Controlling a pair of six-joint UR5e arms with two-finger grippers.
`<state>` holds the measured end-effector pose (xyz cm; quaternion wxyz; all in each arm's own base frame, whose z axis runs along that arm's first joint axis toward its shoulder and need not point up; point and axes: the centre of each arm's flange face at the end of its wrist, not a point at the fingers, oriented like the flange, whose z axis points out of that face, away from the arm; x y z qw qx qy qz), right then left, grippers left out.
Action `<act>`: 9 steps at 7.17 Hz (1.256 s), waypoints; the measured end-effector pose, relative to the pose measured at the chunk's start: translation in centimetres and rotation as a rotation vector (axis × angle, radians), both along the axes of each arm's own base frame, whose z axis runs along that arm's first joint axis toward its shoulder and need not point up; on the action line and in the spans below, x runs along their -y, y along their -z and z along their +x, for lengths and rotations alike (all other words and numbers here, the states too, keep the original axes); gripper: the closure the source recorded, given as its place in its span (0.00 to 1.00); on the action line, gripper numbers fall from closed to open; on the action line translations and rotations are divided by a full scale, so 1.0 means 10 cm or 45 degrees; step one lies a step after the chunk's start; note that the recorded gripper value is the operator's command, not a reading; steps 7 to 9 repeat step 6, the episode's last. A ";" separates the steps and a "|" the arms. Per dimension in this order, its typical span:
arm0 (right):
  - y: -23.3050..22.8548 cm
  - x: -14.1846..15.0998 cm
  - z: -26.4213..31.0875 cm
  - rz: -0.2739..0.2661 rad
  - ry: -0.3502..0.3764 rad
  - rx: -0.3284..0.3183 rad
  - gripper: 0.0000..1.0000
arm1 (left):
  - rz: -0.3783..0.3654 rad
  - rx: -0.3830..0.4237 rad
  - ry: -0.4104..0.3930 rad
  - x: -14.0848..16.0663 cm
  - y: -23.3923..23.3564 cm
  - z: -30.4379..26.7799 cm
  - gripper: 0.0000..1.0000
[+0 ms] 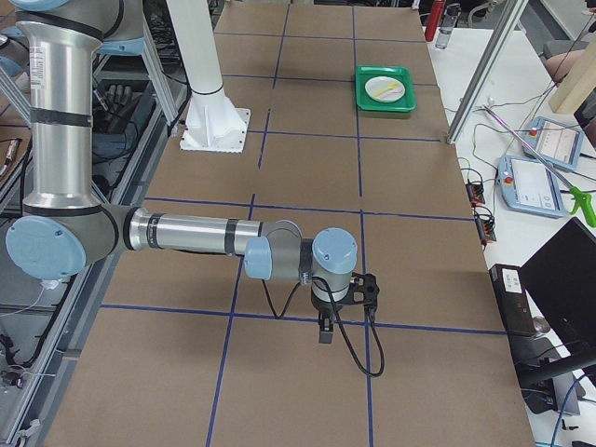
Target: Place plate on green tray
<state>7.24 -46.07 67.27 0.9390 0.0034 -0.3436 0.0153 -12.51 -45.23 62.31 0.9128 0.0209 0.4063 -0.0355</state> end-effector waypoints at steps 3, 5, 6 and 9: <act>0.00 0.00 0.00 0.000 0.000 0.000 0.00 | -0.001 0.002 0.002 0.03 0.01 0.00 0.00; 0.00 0.00 0.00 0.000 0.000 0.000 0.00 | 0.002 0.003 0.003 0.04 0.01 0.00 0.00; 0.00 0.00 0.00 0.000 0.000 0.000 0.00 | 0.014 0.005 0.003 0.05 0.02 0.00 0.00; 0.00 0.00 0.00 0.000 0.000 0.000 0.00 | 0.014 0.005 0.003 0.05 0.02 0.00 0.00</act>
